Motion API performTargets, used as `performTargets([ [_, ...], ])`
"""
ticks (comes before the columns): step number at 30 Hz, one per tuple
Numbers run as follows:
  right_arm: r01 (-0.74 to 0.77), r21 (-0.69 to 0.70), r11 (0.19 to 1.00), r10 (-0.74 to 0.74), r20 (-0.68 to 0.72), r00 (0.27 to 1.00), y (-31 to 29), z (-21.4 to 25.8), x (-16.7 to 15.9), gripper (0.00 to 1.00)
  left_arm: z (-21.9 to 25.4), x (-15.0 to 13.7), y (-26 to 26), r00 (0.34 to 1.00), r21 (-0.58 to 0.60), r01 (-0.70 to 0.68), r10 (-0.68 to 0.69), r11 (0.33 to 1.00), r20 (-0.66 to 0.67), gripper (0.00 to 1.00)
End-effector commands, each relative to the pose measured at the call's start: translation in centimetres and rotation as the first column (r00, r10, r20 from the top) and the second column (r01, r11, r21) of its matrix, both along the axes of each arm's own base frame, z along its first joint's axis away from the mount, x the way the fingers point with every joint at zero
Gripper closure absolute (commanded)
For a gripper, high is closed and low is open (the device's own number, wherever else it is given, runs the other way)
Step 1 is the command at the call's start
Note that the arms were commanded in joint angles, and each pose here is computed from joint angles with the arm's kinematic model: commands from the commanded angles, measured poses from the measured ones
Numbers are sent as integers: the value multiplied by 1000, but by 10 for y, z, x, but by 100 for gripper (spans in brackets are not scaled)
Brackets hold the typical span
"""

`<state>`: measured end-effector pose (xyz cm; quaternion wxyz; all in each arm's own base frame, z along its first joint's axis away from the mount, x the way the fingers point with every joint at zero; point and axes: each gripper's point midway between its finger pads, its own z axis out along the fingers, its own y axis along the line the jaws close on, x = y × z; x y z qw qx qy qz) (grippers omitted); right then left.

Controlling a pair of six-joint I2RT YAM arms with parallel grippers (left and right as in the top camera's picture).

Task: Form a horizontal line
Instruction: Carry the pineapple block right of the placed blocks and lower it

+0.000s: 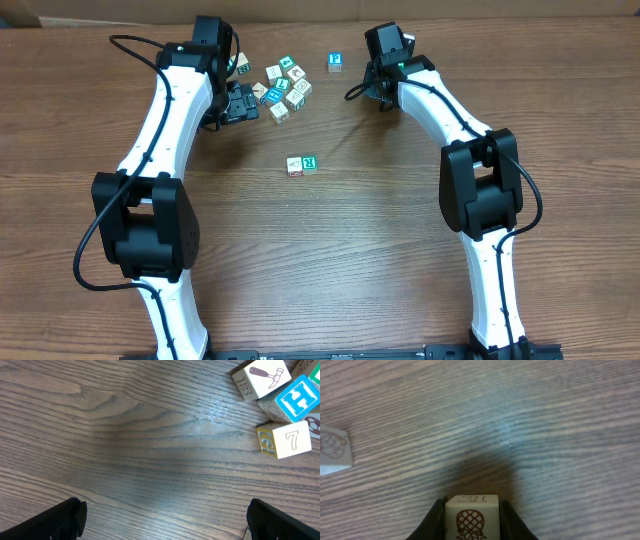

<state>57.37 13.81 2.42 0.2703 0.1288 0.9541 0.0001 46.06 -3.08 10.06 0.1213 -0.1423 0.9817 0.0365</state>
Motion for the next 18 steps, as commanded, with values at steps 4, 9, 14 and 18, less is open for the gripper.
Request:
performTargets([
  [4, 6, 15, 1000, -7, 55, 998, -5, 62, 0, 86, 13, 4, 3, 999, 5, -6, 5, 1000, 34, 0],
  [9, -19, 31, 999, 17, 42, 999, 1, 100, -22, 86, 13, 4, 3, 999, 5, -6, 5, 1000, 34, 0],
  [14, -89, 107, 990, 91, -13, 996, 22, 124, -52, 85, 13, 4, 3, 999, 5, -6, 5, 1000, 34, 0],
  [18, -144, 166, 976, 161, -97, 982, 44, 120, -79, 86, 13, 4, 3, 999, 5, -6, 5, 1000, 34, 0],
])
